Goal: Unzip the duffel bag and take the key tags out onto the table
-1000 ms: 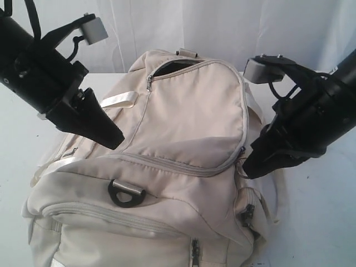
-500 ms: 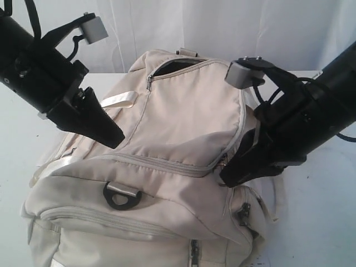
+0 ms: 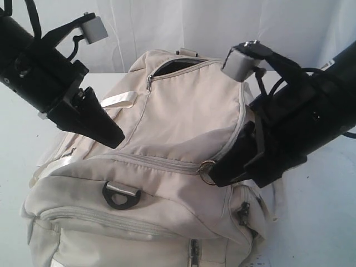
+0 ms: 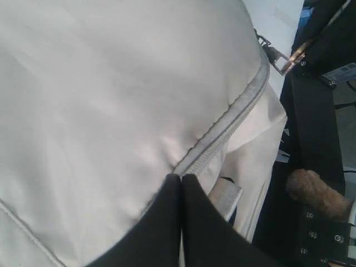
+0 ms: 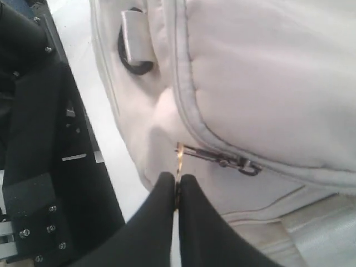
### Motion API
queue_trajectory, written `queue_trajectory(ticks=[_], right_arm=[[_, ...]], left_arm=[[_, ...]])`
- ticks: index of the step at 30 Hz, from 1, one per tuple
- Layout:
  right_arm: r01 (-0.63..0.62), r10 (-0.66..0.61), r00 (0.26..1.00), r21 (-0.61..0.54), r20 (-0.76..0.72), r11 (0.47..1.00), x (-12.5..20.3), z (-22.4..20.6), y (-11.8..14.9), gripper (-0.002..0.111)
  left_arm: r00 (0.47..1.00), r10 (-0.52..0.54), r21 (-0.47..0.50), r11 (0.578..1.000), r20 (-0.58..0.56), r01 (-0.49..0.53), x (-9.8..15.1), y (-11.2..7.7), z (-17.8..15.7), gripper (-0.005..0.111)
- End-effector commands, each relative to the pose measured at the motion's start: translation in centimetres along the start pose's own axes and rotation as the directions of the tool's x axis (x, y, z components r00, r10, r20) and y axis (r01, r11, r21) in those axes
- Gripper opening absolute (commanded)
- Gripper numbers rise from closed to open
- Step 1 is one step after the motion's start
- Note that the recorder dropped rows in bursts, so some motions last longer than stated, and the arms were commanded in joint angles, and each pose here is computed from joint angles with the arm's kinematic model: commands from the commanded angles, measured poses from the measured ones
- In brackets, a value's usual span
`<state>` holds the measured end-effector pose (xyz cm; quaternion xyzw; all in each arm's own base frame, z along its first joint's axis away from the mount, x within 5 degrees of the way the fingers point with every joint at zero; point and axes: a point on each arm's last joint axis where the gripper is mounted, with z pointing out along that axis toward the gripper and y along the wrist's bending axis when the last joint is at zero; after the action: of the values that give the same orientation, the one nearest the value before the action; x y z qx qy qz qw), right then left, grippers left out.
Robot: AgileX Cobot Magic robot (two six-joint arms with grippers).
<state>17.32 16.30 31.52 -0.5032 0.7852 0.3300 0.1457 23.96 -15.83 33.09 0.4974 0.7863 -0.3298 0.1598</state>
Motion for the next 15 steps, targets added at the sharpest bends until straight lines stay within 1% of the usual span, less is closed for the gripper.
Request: queue_trajectory(ticks=[1,9,15], right_arm=[[0.025,-0.023,0.999,-0.053,0.03,0.998,-0.2,-0.3,1.8,0.0],[0.095,-0.097,0.995,-0.166,-0.001,0.982,-0.7,1.3,5.3,0.0],[0.151,-0.154,0.988,-0.189,0.001,0.97,-0.8,1.7,6.0,0.0]], left_arm=[[1.0,-0.003,0.02,1.0,0.007,0.003,0.1,-0.4,-0.1,0.0],[1.0,-0.005,0.03,1.0,0.008,0.005,0.1,-0.4,-0.1,0.0],[1.0,-0.005,0.031,0.999,0.007,0.005,0.1,-0.5,-0.1,0.0]])
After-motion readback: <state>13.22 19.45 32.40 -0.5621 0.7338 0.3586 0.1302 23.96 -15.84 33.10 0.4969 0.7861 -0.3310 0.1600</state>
